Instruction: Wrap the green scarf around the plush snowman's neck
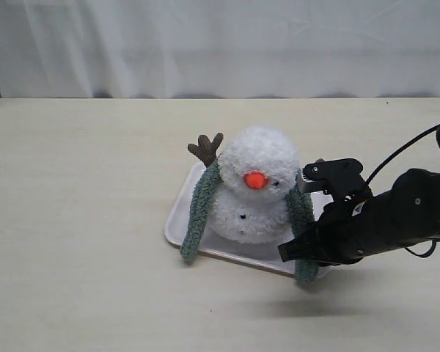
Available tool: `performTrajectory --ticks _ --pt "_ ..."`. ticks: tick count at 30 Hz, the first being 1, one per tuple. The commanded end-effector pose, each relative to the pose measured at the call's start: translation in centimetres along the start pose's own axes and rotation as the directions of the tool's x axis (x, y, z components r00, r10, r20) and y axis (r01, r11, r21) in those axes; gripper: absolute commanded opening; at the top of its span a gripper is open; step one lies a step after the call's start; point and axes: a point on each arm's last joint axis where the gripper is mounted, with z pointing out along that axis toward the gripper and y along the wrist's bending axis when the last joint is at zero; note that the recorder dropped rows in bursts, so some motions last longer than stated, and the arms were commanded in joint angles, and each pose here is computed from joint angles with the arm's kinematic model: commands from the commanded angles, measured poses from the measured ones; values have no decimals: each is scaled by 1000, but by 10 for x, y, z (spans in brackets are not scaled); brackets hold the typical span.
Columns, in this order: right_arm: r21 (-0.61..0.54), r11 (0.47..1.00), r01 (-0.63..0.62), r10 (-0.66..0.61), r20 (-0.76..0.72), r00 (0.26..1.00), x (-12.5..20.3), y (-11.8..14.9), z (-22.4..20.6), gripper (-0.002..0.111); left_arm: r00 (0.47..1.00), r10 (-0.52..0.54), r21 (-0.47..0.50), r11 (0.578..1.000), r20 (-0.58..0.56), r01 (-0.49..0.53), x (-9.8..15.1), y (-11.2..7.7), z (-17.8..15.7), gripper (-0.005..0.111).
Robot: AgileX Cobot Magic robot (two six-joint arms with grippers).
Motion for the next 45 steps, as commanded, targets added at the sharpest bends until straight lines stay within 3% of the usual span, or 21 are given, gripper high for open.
performTrajectory --ticks 1,15,21,29,35,45 --pt "2 1000 6 -6 5 1000 0 0 0 4 1000 -4 0 1000 9 4 0 0 0 0" --pt "-60 998 -24 29 91 995 -8 8 -44 4 1000 -4 0 1000 9 4 0 0 0 0" --pt "-183 971 -152 171 91 981 -10 19 -56 4 1000 -6 1 1000 9 6 0 0 0 0" --pt "-362 911 -197 245 91 965 -16 33 -42 4 1000 -6 1 1000 9 6 0 0 0 0" --pt "-534 838 -110 195 105 975 -18 47 -29 4 1000 -6 1 1000 9 6 0 0 0 0" --pt "-504 859 -87 144 75 987 -15 43 6 4 1000 -6 1 1000 9 6 0 0 0 0"
